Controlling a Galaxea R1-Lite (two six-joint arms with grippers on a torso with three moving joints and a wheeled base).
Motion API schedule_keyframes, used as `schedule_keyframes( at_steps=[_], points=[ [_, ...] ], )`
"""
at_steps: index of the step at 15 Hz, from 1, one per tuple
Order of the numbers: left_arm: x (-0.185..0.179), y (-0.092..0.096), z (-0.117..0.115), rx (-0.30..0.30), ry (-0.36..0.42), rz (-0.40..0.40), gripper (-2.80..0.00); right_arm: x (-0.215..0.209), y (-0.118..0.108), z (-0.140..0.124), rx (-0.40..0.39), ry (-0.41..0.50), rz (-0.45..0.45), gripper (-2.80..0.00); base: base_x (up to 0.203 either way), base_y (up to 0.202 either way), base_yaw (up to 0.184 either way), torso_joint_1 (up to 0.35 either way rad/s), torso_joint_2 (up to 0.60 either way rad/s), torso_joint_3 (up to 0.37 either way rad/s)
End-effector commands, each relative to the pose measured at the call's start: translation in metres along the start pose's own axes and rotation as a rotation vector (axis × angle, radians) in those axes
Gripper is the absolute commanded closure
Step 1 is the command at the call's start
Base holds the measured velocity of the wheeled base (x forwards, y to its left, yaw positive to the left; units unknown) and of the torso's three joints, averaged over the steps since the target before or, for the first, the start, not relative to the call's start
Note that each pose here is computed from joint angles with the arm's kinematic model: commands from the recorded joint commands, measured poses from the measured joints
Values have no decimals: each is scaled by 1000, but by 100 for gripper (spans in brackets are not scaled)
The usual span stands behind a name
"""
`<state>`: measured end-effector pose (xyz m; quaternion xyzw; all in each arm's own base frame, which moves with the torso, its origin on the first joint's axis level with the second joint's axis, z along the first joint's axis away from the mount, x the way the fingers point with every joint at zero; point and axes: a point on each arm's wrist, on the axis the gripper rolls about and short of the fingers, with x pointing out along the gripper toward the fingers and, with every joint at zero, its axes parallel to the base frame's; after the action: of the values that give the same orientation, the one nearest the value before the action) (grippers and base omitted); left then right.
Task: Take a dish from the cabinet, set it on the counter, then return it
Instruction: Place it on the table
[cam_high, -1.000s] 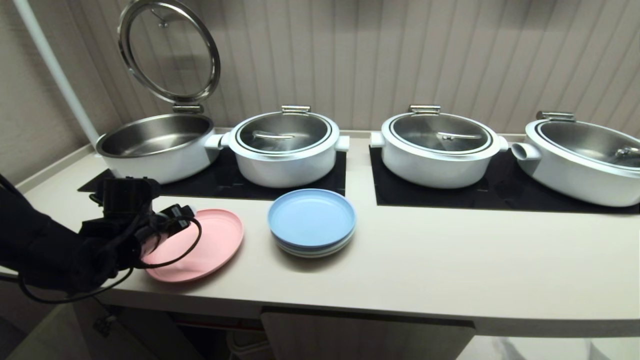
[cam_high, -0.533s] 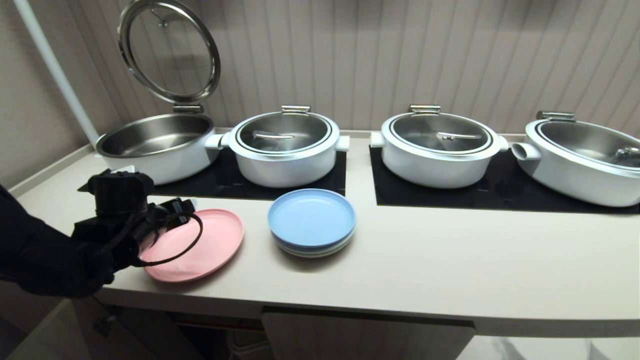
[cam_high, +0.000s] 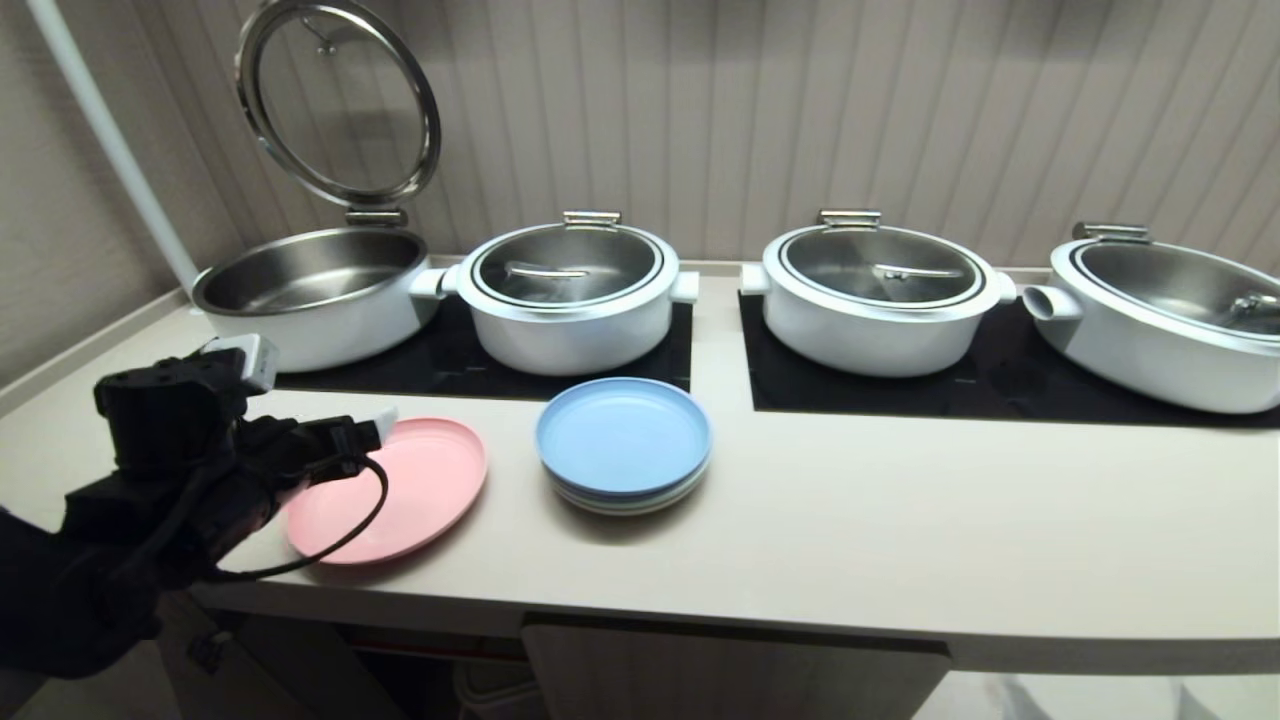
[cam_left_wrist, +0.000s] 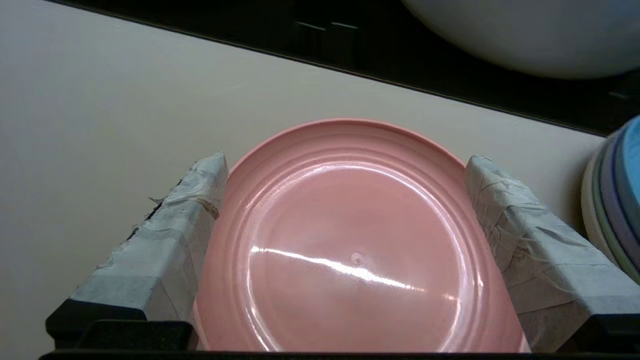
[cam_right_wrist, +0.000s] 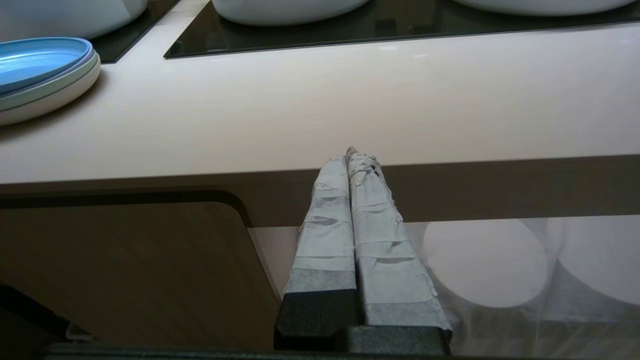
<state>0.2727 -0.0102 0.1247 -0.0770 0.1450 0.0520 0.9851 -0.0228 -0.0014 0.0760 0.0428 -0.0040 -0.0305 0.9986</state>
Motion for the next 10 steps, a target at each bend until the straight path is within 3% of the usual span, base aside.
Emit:
schedule_keyframes(
  at_steps=[1, 5, 6, 10],
  points=[
    [-22, 0, 9, 2, -46, -57, -280, 0, 0, 0, 0, -1, 0, 0, 0, 0, 0, 0, 0, 0],
    [-46, 1, 5, 22, -45, -100, -280, 0, 0, 0, 0, -1, 0, 0, 0, 0, 0, 0, 0, 0],
    [-52, 0, 3, 26, -45, -106, 0, 0, 0, 0, 0, -1, 0, 0, 0, 0, 0, 0, 0, 0],
    [-73, -3, -3, 46, -52, -143, 0, 0, 0, 0, 0, -1, 0, 0, 0, 0, 0, 0, 0, 0]
  ],
)
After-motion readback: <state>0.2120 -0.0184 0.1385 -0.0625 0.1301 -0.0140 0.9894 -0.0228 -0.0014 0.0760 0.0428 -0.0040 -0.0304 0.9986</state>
